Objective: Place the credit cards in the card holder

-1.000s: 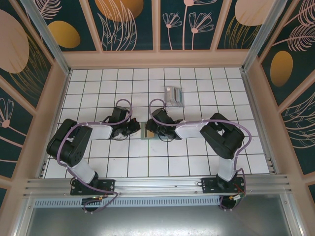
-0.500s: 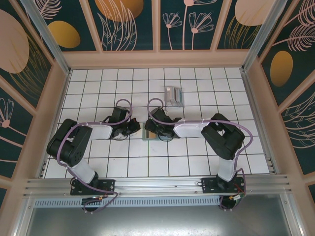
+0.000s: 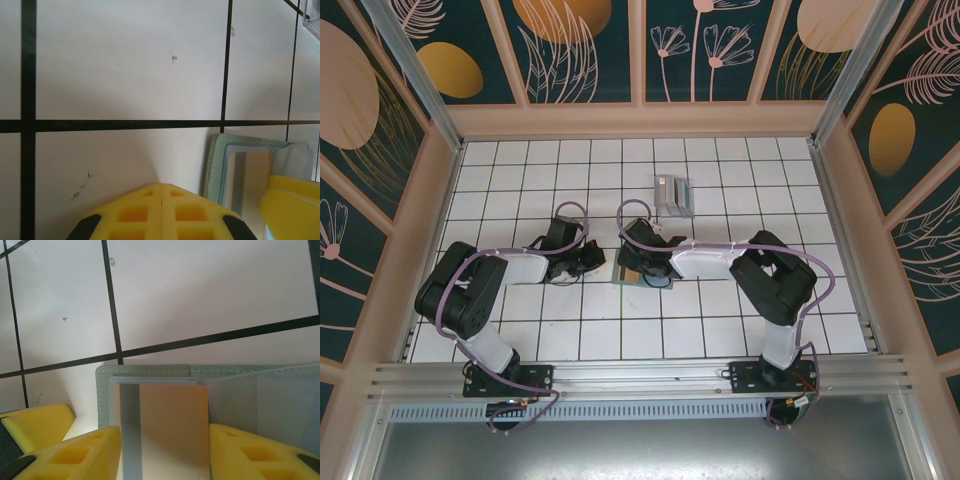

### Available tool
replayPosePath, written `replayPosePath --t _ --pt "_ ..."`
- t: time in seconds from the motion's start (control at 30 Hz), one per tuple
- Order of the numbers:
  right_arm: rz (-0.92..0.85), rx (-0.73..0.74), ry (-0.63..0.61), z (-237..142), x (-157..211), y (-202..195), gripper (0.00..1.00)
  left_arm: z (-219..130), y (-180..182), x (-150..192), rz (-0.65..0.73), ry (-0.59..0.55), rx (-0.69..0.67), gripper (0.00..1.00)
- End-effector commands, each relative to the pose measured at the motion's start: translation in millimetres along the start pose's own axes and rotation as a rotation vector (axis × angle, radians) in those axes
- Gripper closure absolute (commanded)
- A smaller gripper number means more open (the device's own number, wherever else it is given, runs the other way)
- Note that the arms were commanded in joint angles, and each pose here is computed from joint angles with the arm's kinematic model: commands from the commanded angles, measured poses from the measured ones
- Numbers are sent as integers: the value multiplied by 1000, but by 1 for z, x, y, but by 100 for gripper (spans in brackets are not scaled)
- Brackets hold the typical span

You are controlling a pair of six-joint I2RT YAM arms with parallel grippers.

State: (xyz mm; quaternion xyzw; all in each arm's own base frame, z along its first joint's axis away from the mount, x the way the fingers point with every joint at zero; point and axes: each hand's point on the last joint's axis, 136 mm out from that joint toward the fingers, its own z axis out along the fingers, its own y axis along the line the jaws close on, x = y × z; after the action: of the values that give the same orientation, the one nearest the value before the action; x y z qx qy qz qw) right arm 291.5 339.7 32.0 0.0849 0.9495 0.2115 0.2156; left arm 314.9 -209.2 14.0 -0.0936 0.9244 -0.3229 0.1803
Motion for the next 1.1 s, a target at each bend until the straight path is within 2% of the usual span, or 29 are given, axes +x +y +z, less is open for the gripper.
replayPosePath --t 0.0,0.27,0.4,0.73,0.9,1.07 --pt "20 -15 41 -6 10 3 51 4 12 13 -13 51 -43 99" --pt "33 -104 72 0 14 23 58 3 10 15 -17 50 -26 99" --pt "3 -116 46 -6 7 28 58 1 11 13 -11 38 -36 99" --pt "-107 28 -54 -33 -17 7 51 -6 1 -2 -5 -18 -23 95" --pt "-93 -5 -41 -44 -12 4 39 -5 3 -1 0 -15 -33 95" --pt "-54 -7 -36 -54 -5 -8 38 -4 6 1 0 -13 -39 94"
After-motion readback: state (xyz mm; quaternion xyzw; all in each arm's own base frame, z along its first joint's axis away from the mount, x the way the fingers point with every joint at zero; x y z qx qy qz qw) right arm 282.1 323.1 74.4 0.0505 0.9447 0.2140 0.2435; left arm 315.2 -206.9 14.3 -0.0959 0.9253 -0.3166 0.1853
